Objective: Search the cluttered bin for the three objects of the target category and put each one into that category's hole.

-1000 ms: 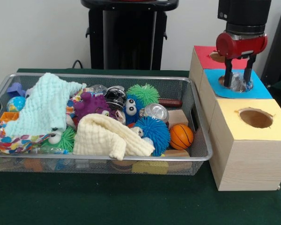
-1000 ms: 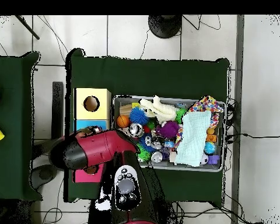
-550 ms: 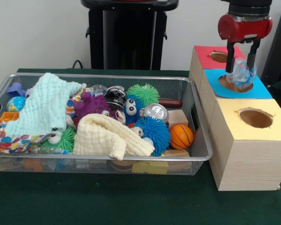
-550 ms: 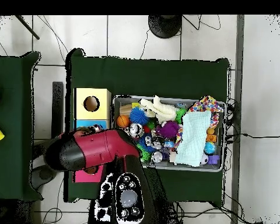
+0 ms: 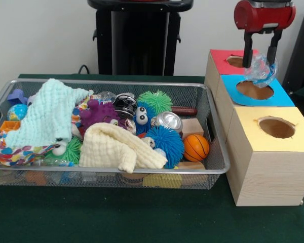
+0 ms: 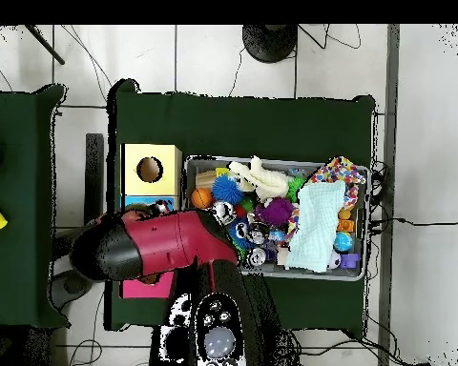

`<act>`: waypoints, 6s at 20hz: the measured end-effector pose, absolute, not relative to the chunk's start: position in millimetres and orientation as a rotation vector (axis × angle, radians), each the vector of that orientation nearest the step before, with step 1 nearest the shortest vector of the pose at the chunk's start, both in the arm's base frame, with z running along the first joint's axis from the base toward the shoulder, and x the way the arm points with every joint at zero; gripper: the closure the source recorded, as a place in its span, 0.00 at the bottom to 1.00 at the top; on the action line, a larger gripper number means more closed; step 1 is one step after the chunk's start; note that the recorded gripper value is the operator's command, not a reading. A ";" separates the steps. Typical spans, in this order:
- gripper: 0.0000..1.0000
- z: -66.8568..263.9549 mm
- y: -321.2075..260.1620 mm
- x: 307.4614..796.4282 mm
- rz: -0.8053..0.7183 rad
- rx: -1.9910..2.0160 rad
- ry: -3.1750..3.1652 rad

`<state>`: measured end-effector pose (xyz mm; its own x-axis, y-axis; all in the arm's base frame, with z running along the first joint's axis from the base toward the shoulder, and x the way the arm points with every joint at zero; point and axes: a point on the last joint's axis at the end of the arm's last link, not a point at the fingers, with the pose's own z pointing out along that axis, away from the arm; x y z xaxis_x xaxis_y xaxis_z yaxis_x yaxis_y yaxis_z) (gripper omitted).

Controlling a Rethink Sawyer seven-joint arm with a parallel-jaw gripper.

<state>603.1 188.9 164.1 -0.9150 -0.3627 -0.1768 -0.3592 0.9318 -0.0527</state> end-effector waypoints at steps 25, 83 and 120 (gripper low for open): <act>0.00 89.2 189.4 591.2 0.012 -0.549 2.922; 0.00 82.4 186.4 581.6 -0.166 -0.595 2.830; 0.00 141.8 90.6 632.4 -0.240 -0.358 2.813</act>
